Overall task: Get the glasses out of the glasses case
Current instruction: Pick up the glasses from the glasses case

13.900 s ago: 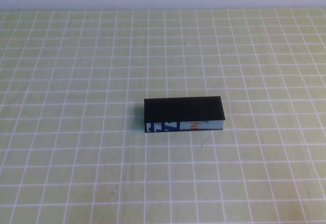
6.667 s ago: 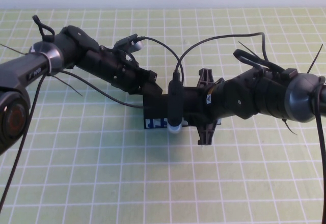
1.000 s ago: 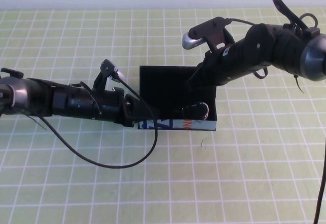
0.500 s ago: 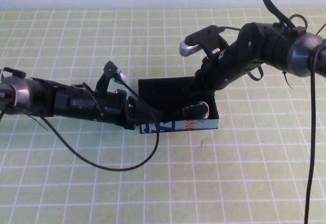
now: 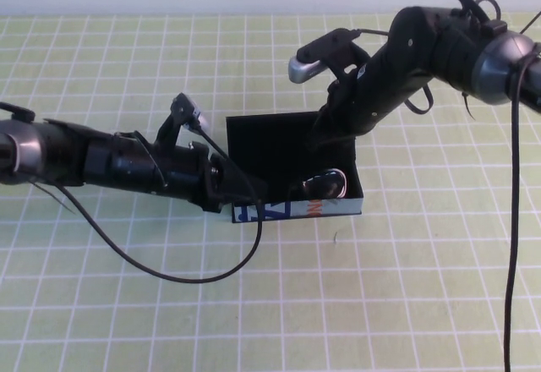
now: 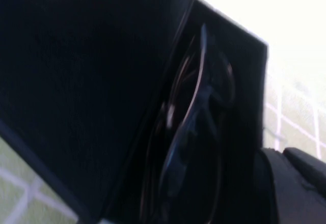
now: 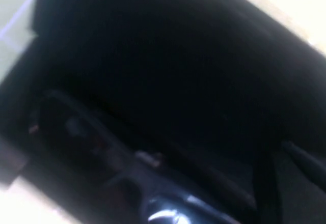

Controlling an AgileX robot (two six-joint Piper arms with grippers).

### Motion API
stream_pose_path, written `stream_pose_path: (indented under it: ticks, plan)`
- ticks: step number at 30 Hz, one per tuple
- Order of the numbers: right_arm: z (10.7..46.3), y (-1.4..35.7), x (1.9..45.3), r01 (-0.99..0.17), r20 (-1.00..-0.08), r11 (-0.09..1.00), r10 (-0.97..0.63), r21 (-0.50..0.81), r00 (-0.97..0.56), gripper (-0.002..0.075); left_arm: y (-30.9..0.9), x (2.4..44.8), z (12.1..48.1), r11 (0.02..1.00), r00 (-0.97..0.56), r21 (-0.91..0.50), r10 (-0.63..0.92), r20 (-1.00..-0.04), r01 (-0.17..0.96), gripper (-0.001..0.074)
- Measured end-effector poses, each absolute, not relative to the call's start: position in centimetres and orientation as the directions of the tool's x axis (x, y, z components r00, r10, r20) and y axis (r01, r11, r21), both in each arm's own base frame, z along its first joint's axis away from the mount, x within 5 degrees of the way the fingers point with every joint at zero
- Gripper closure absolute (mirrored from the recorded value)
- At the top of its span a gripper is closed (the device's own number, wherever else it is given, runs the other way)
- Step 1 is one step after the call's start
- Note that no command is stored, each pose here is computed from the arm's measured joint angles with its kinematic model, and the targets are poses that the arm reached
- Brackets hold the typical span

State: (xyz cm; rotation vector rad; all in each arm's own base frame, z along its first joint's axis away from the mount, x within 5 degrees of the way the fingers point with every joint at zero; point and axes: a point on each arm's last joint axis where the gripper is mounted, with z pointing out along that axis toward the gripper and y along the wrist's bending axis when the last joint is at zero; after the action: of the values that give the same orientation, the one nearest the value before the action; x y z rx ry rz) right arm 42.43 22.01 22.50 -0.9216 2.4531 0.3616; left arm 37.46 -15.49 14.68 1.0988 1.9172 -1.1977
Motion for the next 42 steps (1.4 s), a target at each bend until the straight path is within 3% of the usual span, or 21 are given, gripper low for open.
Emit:
stream_pose_path:
  ticks: [4,10,13,17,23,32,42]
  plan:
    - [24.4,22.5,41.9,-0.787,-0.522,0.613,-0.647,0.078,-0.556,0.0742,-15.4,37.5,16.7,0.274,-0.424,-0.347,0.313,-0.85,0.897,0.0739]
    - [24.7,23.2,40.2,-0.953,-0.467,0.301,-0.838,0.037,-0.283,0.0722,-15.0,38.9,16.8,0.426,-0.448,-0.314,0.264,-0.854,0.848,0.0739]
    - [24.6,23.8,39.5,-0.984,-0.454,0.176,-0.877,0.01,-0.161,0.0676,-14.8,39.2,16.8,0.462,-0.455,-0.308,0.248,-0.855,0.832,0.0739]
    - [24.6,24.3,39.1,-0.995,-0.44,0.092,-0.895,-0.033,-0.068,0.0559,-14.7,39.6,16.9,0.499,-0.462,-0.31,0.215,-0.861,0.81,0.0739]
    - [24.4,25.4,38.8,-0.995,-0.405,0.017,-0.914,-0.102,0.026,0.0459,-14.5,40.0,16.9,0.541,-0.471,-0.303,0.202,-0.859,0.785,0.0739]
    - [22.0,26.3,39.4,-0.989,-0.354,-0.008,-0.933,-0.146,0.06,0.0448,-14.5,40.0,16.8,0.548,-0.481,-0.311,0.196,-0.854,0.777,0.0739]
    - [21.9,26.3,39.9,-0.982,-0.354,0.001,-0.933,-0.19,0.068,0.0447,-14.5,40.0,16.8,0.547,-0.486,-0.315,0.198,-0.851,0.775,0.0739]
